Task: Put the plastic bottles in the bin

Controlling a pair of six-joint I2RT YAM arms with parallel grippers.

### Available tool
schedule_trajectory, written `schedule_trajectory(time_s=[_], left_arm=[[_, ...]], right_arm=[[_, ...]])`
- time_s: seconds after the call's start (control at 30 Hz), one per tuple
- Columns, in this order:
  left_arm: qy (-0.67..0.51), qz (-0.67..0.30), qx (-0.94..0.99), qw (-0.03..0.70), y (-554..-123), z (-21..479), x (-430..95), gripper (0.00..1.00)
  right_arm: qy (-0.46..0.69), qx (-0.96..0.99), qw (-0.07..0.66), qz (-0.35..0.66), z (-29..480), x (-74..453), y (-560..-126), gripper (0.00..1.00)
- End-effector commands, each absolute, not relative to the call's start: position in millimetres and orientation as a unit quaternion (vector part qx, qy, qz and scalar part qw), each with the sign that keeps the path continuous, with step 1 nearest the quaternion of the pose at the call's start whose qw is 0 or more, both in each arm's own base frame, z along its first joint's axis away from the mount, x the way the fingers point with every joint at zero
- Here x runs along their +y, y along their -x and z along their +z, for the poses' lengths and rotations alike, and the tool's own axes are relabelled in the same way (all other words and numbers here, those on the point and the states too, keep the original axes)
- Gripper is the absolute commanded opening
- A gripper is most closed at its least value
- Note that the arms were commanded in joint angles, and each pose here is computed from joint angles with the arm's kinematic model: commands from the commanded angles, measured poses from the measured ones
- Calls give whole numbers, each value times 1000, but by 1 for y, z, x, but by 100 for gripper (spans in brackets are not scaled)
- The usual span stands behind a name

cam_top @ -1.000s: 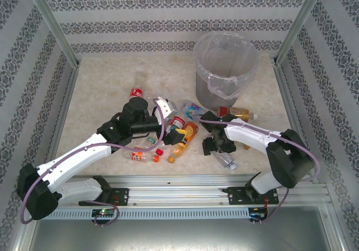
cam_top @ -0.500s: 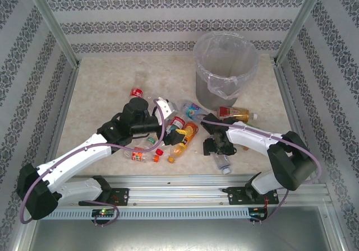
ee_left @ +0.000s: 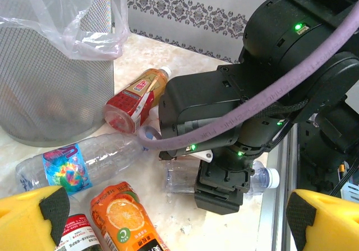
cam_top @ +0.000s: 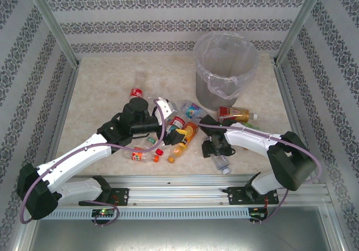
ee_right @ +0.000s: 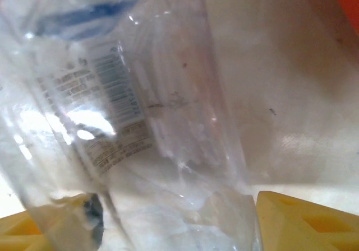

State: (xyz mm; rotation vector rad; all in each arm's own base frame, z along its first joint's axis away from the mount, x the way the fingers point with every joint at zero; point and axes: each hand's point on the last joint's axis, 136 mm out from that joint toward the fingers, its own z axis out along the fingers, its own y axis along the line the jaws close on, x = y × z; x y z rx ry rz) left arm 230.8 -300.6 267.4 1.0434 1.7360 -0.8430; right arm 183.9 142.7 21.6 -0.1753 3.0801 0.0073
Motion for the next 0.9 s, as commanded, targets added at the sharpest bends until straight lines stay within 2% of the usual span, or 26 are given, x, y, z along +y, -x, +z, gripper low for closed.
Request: schedule_trajectory(time_s=[0.0,0.33,0.87], left_arm=[[-435,-341,693,463,-226,279,-304,100],[-413,-351,695,472,-229,287,-304,100],[-342,-387,675,527,-234,322,-290,100]], right_arm=[[75,996,43,-6,26,145,-188,66],[88,987,123,46,68,156,-202,54],[121,932,295,170,213,188,-231,52]])
